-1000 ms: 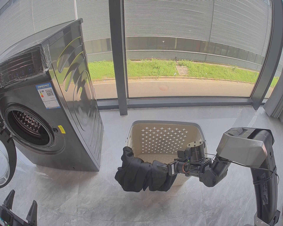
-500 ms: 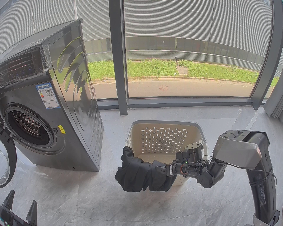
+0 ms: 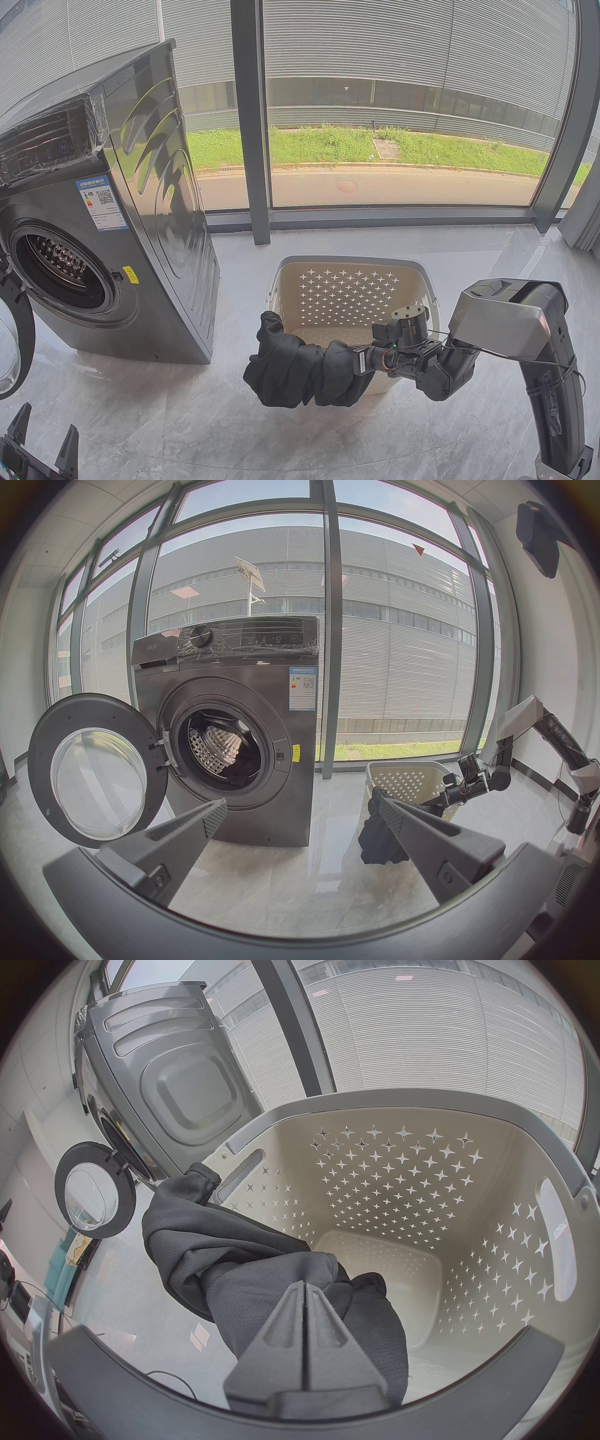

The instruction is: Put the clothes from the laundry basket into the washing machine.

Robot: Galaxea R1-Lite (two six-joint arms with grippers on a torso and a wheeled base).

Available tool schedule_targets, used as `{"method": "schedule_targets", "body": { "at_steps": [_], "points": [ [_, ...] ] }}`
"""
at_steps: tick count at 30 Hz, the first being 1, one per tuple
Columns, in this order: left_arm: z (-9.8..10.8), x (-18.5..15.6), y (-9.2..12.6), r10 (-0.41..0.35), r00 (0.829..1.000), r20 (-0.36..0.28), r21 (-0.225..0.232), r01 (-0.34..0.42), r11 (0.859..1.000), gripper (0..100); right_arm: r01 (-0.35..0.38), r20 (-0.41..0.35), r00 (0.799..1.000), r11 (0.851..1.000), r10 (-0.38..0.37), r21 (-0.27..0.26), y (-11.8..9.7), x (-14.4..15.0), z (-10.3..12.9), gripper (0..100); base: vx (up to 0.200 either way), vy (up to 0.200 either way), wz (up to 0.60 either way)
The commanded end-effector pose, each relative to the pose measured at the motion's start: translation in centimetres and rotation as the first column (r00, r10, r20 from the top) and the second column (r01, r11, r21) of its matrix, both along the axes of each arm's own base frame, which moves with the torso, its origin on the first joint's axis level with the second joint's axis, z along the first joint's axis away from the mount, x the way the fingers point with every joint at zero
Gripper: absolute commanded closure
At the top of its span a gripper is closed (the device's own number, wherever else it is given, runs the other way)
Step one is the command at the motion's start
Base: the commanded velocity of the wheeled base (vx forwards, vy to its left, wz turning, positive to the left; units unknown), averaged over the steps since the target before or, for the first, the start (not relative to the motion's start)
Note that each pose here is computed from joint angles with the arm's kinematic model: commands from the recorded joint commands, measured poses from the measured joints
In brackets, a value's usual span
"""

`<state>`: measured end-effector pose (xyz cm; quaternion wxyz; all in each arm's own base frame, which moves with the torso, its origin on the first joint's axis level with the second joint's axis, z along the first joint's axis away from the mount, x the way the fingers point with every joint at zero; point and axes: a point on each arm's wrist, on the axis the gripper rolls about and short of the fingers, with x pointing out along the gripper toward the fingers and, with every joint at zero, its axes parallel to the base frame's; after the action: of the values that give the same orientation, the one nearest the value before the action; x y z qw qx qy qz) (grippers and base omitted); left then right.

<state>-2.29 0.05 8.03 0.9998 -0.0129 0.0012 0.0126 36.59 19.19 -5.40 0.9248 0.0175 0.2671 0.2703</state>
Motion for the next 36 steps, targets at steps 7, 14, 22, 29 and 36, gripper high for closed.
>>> {"method": "schedule_targets", "body": {
  "at_steps": [7, 14, 22, 29, 36],
  "points": [
    [-0.5, 0.0, 0.0, 0.001, 1.0, 0.0, 0.0, -0.001, 1.0, 0, 0.017, 0.042, 0.999, 1.0, -0.018, 0.024, -0.6, 0.0, 1.5, 100, 0.0, 0.0, 0.0],
    [-0.5, 0.0, 0.0, 0.001, 1.0, -0.002, 0.0, -0.001, 1.0, 0, 0.017, 0.079, 0.997, 0.999, -0.02, 0.047, -1.0, -0.6, 4.3, 100, 0.0, 0.0, 0.0],
    [-0.5, 0.0, 0.0, 0.001, 1.0, 0.0, 0.0, -0.001, 1.0, 0, 0.028, 0.143, 0.989, 0.996, -0.04, 0.082, -1.6, -0.4, 7.7, 100, 0.0, 0.0, 0.0],
    [-0.5, 0.0, 0.0, 0.001, 1.0, -0.002, 0.0, -0.001, 1.0, 0, 0.041, 0.15, 0.987, 0.995, -0.054, 0.086, -2.1, -0.3, 7.8, 100, 0.0, 0.0, 0.0],
    [-0.5, 0.0, 0.0, 0.001, 1.0, -0.002, -0.002, -0.001, 1.0, 0, 0.023, 0.188, 0.981, 0.994, -0.044, 0.109, -1.3, 0.0, 9.0, 100, 0.0, 0.0, 0.0]
  ]
}}
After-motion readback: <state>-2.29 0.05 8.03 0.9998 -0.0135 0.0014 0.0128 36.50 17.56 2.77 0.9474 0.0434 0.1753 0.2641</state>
